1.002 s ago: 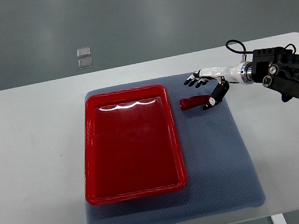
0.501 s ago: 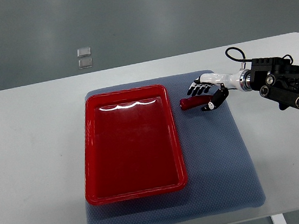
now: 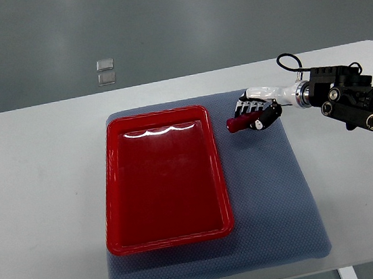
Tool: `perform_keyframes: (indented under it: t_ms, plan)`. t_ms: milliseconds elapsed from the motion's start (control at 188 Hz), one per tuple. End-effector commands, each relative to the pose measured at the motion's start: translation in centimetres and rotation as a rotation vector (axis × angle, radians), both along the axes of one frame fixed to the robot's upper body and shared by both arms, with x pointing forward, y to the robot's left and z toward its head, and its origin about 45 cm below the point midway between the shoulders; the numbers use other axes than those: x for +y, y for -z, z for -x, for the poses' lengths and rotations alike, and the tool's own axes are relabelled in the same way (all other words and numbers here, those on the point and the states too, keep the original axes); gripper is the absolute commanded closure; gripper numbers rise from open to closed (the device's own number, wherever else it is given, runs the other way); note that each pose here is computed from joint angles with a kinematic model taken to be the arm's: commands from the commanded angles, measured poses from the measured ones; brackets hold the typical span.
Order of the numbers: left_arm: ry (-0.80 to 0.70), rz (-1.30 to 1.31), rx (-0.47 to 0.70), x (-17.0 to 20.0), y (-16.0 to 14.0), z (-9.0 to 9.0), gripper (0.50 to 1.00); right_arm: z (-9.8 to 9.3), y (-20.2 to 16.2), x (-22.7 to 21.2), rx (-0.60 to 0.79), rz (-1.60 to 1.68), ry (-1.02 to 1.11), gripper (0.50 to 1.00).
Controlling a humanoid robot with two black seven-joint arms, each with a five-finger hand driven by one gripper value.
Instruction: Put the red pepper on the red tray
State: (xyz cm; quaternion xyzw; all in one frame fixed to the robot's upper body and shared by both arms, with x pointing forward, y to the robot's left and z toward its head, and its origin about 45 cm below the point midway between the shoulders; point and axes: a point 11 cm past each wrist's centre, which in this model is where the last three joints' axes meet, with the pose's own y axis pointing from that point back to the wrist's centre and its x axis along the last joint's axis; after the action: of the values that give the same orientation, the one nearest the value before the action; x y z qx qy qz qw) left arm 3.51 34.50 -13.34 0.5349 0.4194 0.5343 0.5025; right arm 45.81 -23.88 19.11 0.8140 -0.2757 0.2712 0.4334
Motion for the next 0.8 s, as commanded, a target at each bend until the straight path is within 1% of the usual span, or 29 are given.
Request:
perform_keyframes:
  t_ms: [0, 16, 64, 69, 123, 176, 181, 213, 277, 283, 288, 314, 368, 373, 394, 437, 485, 490, 597, 656, 672, 725, 730, 736, 794]
  plan:
    - [0.001, -0.001, 0.002, 0.0, 0.0, 0.1, 0.5, -1.4, -3.1, 0.2, -0.039, 0.002, -0.013, 1.0]
    - [0.001, -0.001, 0.002, 0.0, 0.0, 0.1, 0.5, -1.7, -3.8, 0.4, -0.047, 0.003, -0.02, 1.0]
    - [0.001, -0.001, 0.002, 0.0, 0.0, 0.1, 0.5, -1.7, -3.8, 0.4, -0.047, 0.003, -0.02, 1.0]
    - [0.001, -0.001, 0.002, 0.0, 0.0, 0.1, 0.5, -2.4, -5.6, 1.3, -0.068, 0.0, -0.04, 1.0]
    - [0.0, 0.001, 0.001, 0.0, 0.0, 0.1, 0.5, -2.9, -7.2, 2.4, -0.09, -0.005, -0.061, 1.0]
    - [0.0, 0.001, 0.001, 0.0, 0.0, 0.1, 0.5, -2.9, -7.2, 2.4, -0.09, -0.005, -0.061, 1.0]
    - [0.002, 0.003, 0.0, -0.1, 0.0, 0.0, 0.5, -3.1, -8.3, 3.9, -0.104, -0.01, -0.091, 1.0]
    - [0.001, 0.005, 0.0, -0.2, 0.0, 0.0, 0.5, -3.0, -8.6, 5.2, -0.108, -0.019, -0.116, 1.0]
    - [0.002, 0.005, 0.001, -0.2, 0.0, 0.1, 0.5, -3.0, -8.6, 5.5, -0.107, -0.02, -0.124, 1.0]
    - [0.004, 0.006, 0.002, -0.2, 0.0, 0.1, 0.5, -2.7, -8.6, 7.6, -0.106, -0.026, -0.157, 1.0]
    - [0.004, 0.006, 0.002, -0.2, 0.0, 0.1, 0.5, -2.7, -8.6, 7.6, -0.106, -0.026, -0.157, 1.0]
    - [0.004, 0.006, 0.0, -0.2, 0.0, 0.0, 0.5, -2.5, -8.5, 9.0, -0.103, -0.029, -0.179, 1.0]
    - [0.004, 0.006, 0.0, -0.2, 0.0, 0.0, 0.5, -2.5, -8.5, 9.1, -0.103, -0.029, -0.179, 1.0]
    - [0.004, 0.008, 0.0, -0.3, 0.0, 0.0, 0.5, -2.0, -8.2, 11.3, -0.096, -0.036, -0.216, 1.0]
    - [0.004, 0.008, 0.0, -0.3, 0.0, 0.0, 0.5, -1.7, -8.0, 12.4, -0.091, -0.042, -0.236, 1.0]
    - [0.004, 0.008, 0.0, -0.3, 0.0, 0.0, 0.5, -1.1, -7.6, 14.2, -0.081, -0.053, -0.265, 1.0]
    - [0.004, 0.008, 0.0, -0.3, 0.0, 0.0, 0.5, -1.1, -7.6, 14.2, -0.081, -0.053, -0.265, 1.0]
    - [0.004, 0.006, 0.0, -0.2, 0.0, 0.0, 0.5, -0.5, -7.1, 16.1, -0.075, -0.063, -0.294, 1.0]
    - [0.002, 0.007, 0.0, -0.2, 0.0, 0.0, 0.5, 0.6, -5.8, 19.1, -0.057, -0.072, -0.336, 1.0]
    - [0.002, 0.007, 0.0, -0.2, 0.0, 0.0, 0.5, 1.3, -4.6, 20.0, -0.04, -0.063, -0.352, 1.0]
    - [0.002, 0.007, 0.001, -0.2, 0.0, 0.1, 0.5, 1.4, -4.1, 19.9, -0.032, -0.062, -0.348, 1.0]
    - [0.002, 0.007, 0.001, -0.2, 0.0, 0.1, 0.5, 1.4, -4.1, 19.9, -0.032, -0.062, -0.348, 1.0]
    - [0.004, 0.006, 0.002, -0.2, 0.0, 0.1, 0.5, 1.6, -3.0, 19.4, -0.017, -0.061, -0.332, 1.0]
    - [0.002, 0.007, 0.0, -0.2, 0.0, 0.0, 0.5, 1.7, -2.8, 19.3, -0.016, -0.062, -0.328, 1.0]
    - [0.004, 0.006, 0.002, -0.2, 0.0, 0.1, 0.5, 1.9, -2.1, 19.0, -0.009, -0.06, -0.322, 1.0]
